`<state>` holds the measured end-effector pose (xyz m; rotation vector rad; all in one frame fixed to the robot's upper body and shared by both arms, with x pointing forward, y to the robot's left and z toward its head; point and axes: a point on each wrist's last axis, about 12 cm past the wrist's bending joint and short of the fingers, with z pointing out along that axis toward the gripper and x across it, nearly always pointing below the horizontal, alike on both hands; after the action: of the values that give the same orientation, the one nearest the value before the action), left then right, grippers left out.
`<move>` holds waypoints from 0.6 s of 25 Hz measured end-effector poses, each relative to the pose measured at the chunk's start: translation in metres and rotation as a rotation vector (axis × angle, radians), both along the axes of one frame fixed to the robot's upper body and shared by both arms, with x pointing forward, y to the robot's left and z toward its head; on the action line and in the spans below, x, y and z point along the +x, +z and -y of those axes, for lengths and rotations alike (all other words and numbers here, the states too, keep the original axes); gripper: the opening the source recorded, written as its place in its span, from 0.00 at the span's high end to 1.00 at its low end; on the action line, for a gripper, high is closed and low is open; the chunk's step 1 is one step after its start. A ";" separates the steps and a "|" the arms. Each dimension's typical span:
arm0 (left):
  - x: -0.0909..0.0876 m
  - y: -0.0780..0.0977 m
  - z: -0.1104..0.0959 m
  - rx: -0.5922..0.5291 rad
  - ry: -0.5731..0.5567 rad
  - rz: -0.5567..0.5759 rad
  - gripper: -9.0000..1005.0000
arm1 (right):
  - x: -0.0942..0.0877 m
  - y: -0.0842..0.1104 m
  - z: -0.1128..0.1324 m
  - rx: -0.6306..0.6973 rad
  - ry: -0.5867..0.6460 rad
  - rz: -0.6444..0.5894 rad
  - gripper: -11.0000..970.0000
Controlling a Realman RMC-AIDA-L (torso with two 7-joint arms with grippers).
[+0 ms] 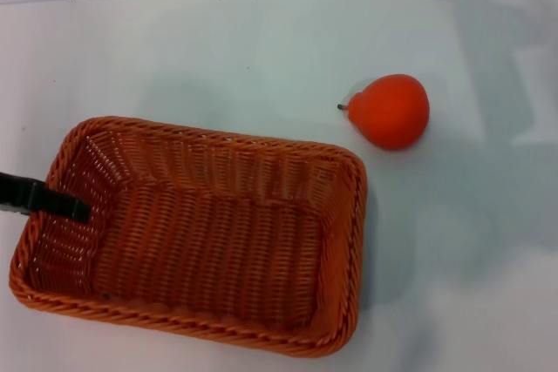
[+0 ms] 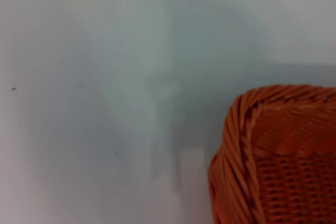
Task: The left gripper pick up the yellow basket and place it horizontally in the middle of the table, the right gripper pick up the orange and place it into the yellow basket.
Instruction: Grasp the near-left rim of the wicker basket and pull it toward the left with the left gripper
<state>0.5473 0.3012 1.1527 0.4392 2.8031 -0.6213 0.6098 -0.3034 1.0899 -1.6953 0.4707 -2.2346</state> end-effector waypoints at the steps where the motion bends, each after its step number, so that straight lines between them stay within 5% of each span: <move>1: 0.000 -0.001 0.001 0.009 -0.006 -0.003 0.31 | 0.000 0.000 0.000 0.000 -0.001 -0.001 0.15; 11: 0.001 -0.002 0.007 0.042 -0.028 -0.012 0.37 | -0.003 -0.003 0.003 0.000 -0.008 -0.008 0.15; 15: 0.001 -0.002 0.009 0.039 -0.029 -0.008 0.61 | -0.004 -0.004 0.004 0.000 -0.010 -0.010 0.15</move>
<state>0.5480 0.2924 1.1508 0.4866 2.8257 -0.5760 0.6056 -0.3072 1.0862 -1.7082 0.4822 -2.2344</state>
